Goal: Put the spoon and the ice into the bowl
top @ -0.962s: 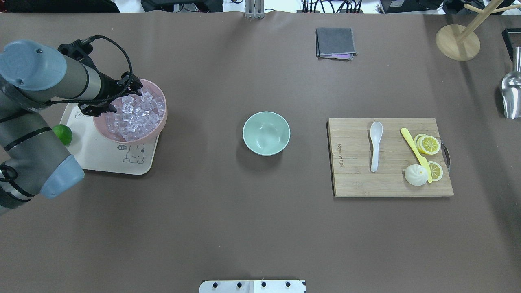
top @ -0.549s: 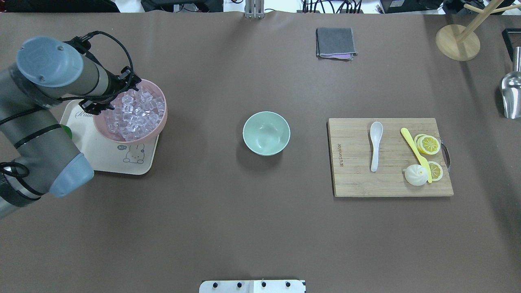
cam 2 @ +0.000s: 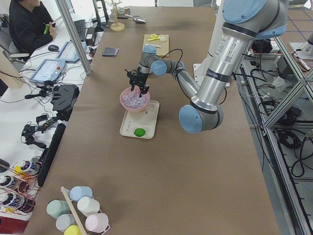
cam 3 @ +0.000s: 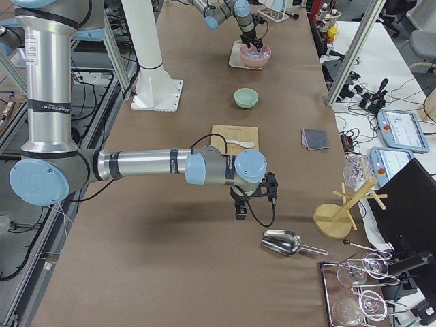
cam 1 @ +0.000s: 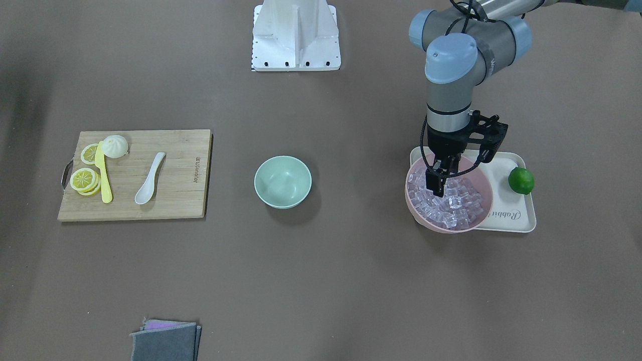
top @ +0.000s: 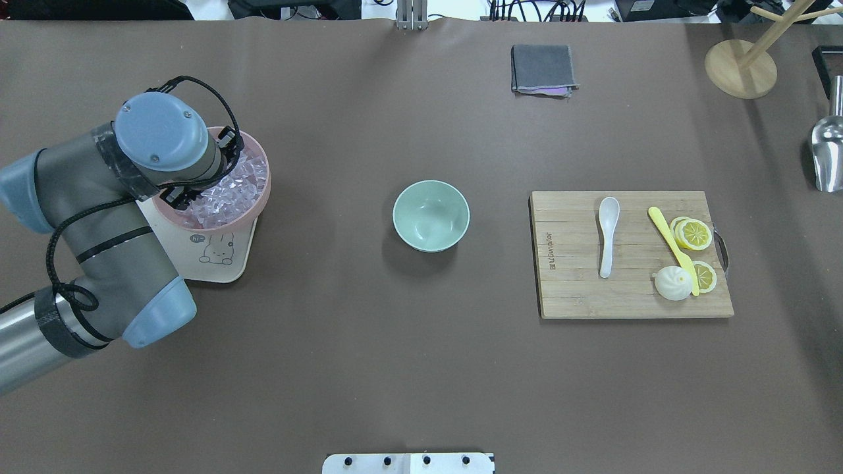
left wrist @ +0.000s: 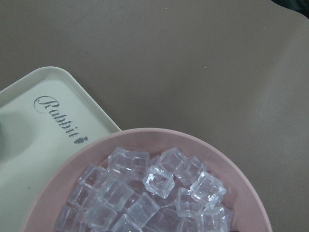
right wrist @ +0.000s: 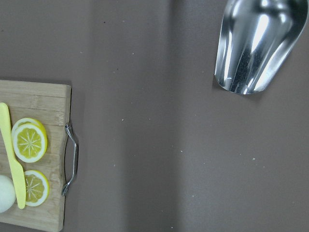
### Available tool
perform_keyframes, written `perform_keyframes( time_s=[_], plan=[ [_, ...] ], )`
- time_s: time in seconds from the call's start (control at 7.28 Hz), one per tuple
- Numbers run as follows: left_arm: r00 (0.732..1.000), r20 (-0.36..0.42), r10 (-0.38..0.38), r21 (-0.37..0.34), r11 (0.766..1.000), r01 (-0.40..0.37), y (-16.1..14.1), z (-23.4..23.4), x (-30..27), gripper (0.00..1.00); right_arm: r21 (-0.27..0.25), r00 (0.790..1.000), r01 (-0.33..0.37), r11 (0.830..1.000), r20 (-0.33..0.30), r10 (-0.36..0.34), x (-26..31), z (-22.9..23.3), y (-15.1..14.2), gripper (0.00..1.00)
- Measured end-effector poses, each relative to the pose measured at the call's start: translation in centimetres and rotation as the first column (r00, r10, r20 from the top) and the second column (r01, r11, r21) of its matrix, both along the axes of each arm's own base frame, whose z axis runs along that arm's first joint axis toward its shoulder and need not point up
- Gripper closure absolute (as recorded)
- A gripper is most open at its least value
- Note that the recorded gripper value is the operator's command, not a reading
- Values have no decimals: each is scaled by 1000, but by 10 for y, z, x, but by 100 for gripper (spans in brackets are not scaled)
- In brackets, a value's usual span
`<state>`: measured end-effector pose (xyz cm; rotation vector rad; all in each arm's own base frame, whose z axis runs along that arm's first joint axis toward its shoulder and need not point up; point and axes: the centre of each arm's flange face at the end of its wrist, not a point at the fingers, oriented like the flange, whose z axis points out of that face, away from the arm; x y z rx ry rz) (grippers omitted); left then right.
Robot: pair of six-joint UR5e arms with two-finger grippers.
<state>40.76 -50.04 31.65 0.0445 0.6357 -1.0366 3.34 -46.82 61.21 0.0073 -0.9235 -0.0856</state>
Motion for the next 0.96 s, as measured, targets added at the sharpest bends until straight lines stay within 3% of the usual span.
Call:
perform_keyframes(
  time_s=[0.41, 0.96],
  plan=[
    [1000, 10, -16, -34, 999, 17, 15, -12, 26, 18, -1, 1000, -1, 1000, 0, 1, 1, 0, 0, 0],
    [999, 17, -38, -28, 999, 39, 3, -13, 13, 19, -1, 1000, -2, 1000, 1, 2, 1, 0, 1, 0]
  ],
)
